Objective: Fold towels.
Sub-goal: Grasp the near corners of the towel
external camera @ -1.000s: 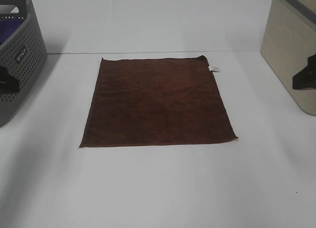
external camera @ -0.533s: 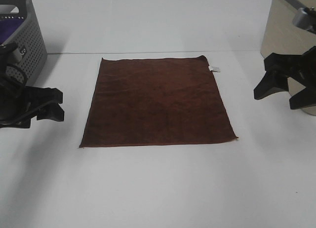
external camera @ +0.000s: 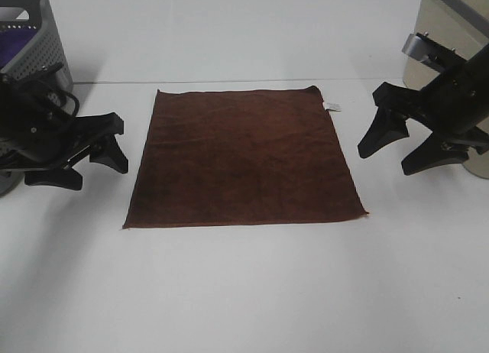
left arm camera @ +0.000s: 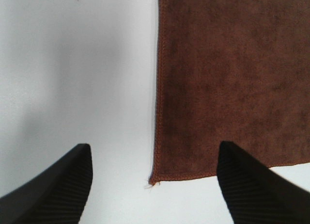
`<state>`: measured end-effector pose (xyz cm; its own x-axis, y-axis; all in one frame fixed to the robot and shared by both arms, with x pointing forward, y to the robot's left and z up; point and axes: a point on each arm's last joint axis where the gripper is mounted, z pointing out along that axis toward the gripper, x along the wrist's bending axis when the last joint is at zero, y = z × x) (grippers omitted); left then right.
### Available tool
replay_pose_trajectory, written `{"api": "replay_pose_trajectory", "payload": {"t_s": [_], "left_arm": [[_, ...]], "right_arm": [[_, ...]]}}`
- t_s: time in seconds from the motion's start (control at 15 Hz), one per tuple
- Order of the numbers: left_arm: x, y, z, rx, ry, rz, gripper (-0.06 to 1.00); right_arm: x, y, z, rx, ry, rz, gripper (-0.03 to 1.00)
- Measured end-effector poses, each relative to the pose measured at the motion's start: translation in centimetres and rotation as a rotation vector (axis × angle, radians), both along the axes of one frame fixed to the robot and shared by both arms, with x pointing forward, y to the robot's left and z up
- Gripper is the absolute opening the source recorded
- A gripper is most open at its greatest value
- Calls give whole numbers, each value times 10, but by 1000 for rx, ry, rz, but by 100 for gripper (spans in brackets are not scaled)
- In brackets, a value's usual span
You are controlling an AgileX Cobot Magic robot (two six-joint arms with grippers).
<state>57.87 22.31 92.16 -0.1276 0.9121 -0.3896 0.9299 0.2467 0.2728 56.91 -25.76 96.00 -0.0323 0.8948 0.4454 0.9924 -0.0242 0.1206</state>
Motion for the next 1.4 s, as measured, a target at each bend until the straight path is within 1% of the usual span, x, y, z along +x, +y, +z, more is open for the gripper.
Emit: {"api": "replay_pose_trajectory", "payload": {"t_s": [0.07,0.13,0.27,0.4,0.47,0.67,0.87,0.93,1.0,1.07,1.27,1.33,1.4], "left_arm": [[3,9,-6,-39,31,23,67],[5,17,-12,-93,60,42,67],[8,24,-20,-190,68,42,67],[12,26,-25,-244,44,18,67],[12,24,-29,-266,41,4,67],[13,22,-47,-288,79,-6,67],[12,18,-59,-298,112,-2,67],[11,12,-59,-295,112,-17,67],[9,-2,-61,-285,112,-45,67],[9,-12,-62,-284,108,-54,68],[7,-33,-67,-296,124,-80,69],[6,-35,-67,-302,127,-78,69],[6,-36,-67,-306,128,-75,67]], "right_arm": [[3,-6,-5,25,21,-6,70],[6,-13,-11,53,38,-9,70],[8,-34,-23,103,73,-50,69],[9,-53,-37,141,102,-88,69],[10,-56,-43,149,112,-91,69],[13,-53,-51,180,118,-94,69],[15,-33,-64,187,132,-44,69],[17,-24,-70,181,136,-28,69],[19,-14,-80,175,140,-20,69],[20,-12,-84,178,138,-27,69],[25,-5,-94,249,150,-53,68],[26,1,-96,269,148,-45,67],[26,9,-99,278,152,-30,61]]}}
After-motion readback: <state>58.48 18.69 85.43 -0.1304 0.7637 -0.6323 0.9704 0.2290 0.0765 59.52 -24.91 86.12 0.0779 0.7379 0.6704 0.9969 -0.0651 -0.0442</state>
